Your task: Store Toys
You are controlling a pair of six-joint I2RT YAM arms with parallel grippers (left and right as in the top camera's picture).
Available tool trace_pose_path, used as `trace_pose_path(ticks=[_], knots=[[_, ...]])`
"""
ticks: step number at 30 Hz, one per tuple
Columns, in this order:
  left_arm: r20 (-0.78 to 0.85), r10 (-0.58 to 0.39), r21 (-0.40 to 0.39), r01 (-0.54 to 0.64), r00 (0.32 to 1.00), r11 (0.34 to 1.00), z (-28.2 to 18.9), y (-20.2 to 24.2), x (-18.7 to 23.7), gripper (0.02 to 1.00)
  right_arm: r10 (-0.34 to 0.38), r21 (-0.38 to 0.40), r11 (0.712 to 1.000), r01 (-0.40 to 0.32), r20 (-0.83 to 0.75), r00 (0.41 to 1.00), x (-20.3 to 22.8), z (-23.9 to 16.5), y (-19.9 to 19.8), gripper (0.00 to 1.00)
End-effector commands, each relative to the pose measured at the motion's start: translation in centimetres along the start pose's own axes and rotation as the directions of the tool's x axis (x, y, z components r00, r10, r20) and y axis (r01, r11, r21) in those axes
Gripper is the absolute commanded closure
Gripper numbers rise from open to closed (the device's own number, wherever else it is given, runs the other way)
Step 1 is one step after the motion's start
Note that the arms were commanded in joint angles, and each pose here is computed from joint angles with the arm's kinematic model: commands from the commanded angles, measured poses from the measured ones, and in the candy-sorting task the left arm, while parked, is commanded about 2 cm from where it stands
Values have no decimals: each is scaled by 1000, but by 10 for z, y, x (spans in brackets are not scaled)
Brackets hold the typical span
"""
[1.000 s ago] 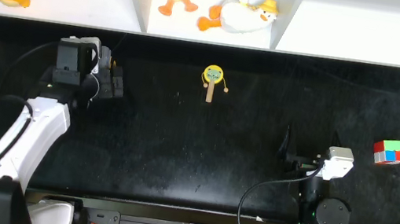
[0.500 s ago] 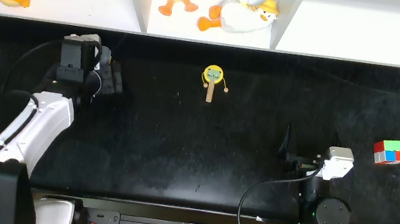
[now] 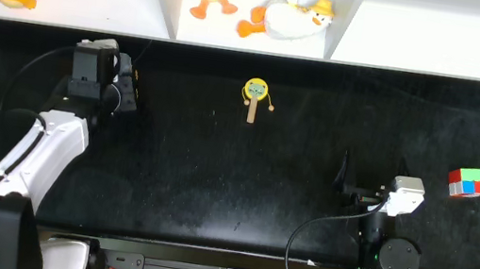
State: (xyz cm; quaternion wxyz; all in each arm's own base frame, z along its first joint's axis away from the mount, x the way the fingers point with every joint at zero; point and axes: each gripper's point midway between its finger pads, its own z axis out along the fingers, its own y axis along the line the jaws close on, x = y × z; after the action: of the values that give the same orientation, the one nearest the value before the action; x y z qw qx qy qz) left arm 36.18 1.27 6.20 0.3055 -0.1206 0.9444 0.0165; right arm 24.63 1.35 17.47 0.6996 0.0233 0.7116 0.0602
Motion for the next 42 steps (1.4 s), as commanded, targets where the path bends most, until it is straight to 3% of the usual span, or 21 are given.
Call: trace_pose_path(ticks=[1,14,42], knots=[[103,-15,-10,16,995,1000,-26,4,-23,673,-4,2,1000,4,2,1000,3,0,-1,5],[278,-45,40,35,959,999,-84,2,-58,678,-4,2,1000,4,2,1000,3,0,-1,5],[348,-55,63,35,936,997,-56,-21,-136,693,-4,2,1000,4,2,1000,3,0,-1,7]])
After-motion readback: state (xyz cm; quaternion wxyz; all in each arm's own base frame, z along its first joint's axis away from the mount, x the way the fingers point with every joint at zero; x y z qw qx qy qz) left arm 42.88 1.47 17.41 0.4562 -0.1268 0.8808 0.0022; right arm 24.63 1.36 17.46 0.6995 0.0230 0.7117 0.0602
